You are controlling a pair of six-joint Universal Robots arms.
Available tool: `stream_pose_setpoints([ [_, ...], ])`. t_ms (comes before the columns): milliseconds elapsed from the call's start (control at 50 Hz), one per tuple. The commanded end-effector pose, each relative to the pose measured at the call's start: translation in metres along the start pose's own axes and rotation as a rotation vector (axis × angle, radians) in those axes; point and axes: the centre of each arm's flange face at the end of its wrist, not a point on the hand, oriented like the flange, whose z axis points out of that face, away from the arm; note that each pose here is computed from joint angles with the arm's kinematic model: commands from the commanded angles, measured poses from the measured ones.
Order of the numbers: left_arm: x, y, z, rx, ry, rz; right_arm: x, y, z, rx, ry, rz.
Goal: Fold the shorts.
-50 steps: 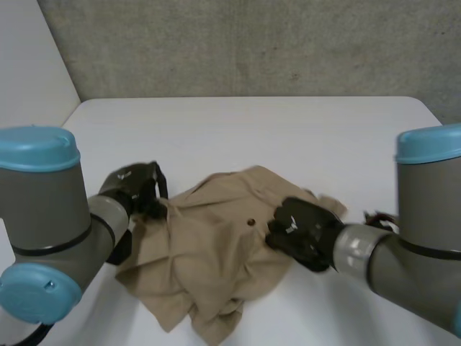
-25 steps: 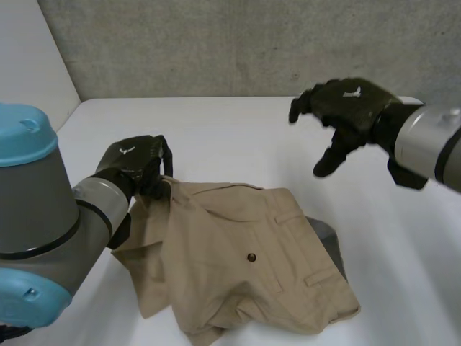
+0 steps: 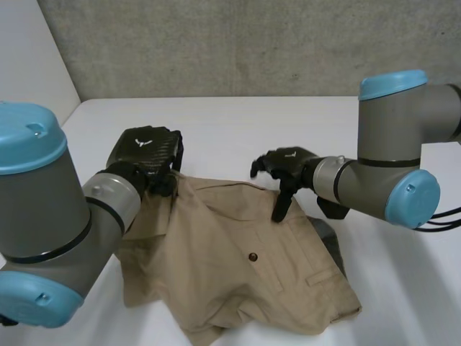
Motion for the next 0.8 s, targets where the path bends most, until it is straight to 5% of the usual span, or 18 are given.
stream_pose_setpoints([
  [20, 0.001, 0.003, 0.021, 0.017, -0.007, 0.068, 0.002, -0.003, 0.004, -0.018, -0.01, 0.004],
  [180, 0.006, -0.018, 0.058, 0.144, 0.036, 0.21, 0.027, -0.077, -0.004, 0.341, 0.194, -0.189],
  [280, -0.012, -0.104, 0.08, 0.526, -0.089, 0.329, 0.04, -0.162, -0.05, 0.778, 0.487, -0.338],
  [400, -0.029, -0.187, 0.06, 0.917, -0.26, 0.306, 0.031, -0.22, -0.111, 1.164, 0.634, -0.439],
  [460, -0.035, -0.224, 0.024, 1.079, -0.323, 0.273, 0.028, -0.225, -0.123, 1.188, 0.638, -0.448],
  [560, -0.035, -0.21, 0.012, 1.05, -0.297, 0.251, 0.026, -0.21, -0.117, 1.117, 0.617, -0.434],
  [700, -0.025, -0.134, 0.033, 0.825, -0.201, 0.207, 0.023, -0.172, -0.101, 0.972, 0.576, -0.41],
  [800, -0.015, -0.052, 0.04, 0.593, -0.136, 0.223, 0.015, -0.097, -0.062, 0.692, 0.468, -0.366],
])
